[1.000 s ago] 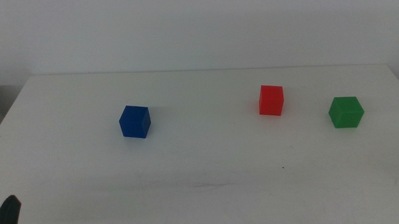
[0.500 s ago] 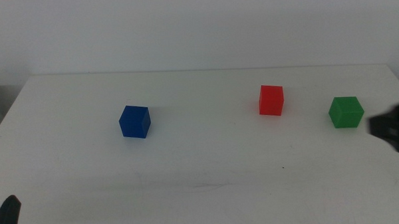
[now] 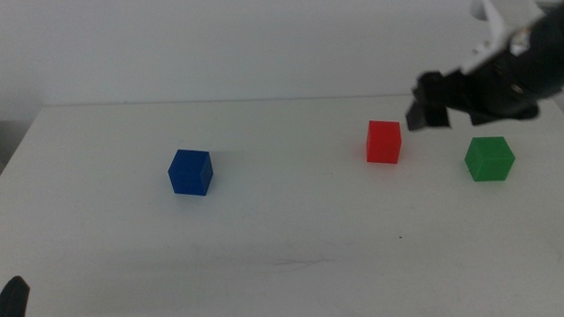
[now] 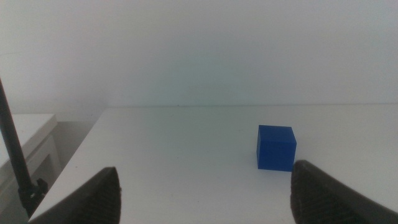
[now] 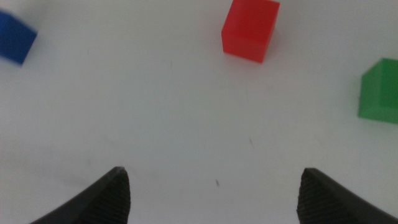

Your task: Stack red cubes first, then green, then blue cubes in a specific spot.

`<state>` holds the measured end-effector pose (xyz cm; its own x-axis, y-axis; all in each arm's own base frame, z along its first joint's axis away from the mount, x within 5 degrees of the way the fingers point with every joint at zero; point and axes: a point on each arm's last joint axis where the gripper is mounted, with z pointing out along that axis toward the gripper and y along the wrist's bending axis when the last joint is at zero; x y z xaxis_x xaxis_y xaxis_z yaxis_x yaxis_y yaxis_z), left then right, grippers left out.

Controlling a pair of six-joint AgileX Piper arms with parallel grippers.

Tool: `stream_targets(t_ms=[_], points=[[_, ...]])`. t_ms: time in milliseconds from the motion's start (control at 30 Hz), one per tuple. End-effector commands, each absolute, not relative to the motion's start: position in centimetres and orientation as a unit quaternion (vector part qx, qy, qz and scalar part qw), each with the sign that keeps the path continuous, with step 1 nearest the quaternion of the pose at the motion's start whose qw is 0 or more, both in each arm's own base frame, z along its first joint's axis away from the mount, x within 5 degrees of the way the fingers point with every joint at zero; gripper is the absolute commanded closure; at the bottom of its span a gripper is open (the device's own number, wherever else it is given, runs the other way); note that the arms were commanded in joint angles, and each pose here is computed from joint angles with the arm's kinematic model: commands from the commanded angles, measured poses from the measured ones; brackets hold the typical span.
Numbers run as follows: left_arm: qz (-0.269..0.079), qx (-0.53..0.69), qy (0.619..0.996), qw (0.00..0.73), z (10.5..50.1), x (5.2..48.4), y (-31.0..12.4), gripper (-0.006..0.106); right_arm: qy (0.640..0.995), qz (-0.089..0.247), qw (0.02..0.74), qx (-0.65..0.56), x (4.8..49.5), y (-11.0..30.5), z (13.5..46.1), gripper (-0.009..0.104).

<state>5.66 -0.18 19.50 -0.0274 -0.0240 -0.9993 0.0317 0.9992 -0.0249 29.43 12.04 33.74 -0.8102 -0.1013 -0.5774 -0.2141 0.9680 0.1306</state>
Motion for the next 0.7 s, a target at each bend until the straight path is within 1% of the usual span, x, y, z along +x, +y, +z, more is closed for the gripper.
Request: stream_targets(t_ms=[0, 67, 167, 300, 433, 667], points=[[-0.023, 0.001, 0.680, 0.733, 20.4, 5.5, -0.2, 0.007, 0.934, 0.101, 0.335, -0.067, 31.2, 12.6, 35.9, 0.004], [-0.023, 0.001, 0.680, 0.733, 20.4, 5.5, -0.2, 0.007, 0.940, 0.093, 0.324, -0.048, 32.9, 13.1, 35.7, 0.004], [-0.023, 0.001, 0.680, 0.733, 20.4, 5.5, -0.2, 0.007, 0.949, 0.073, 0.306, -0.012, 36.0, 13.9, 34.7, 0.004], [-0.023, 0.001, 0.680, 0.733, 20.4, 5.5, -0.2, 0.007, 0.947, 0.044, 0.317, 0.005, 39.6, 15.0, 33.8, 0.004], [-0.023, 0.001, 0.680, 0.733, 20.4, 5.5, -0.2, 0.007, 0.949, 0.035, 0.312, 0.018, 42.4, 15.9, 32.1, 0.004], [-0.023, 0.001, 0.680, 0.733, 20.4, 5.5, -0.2, 0.007, 0.951, 0.012, 0.309, 0.018, 45.9, 16.9, 29.0, 0.004]])
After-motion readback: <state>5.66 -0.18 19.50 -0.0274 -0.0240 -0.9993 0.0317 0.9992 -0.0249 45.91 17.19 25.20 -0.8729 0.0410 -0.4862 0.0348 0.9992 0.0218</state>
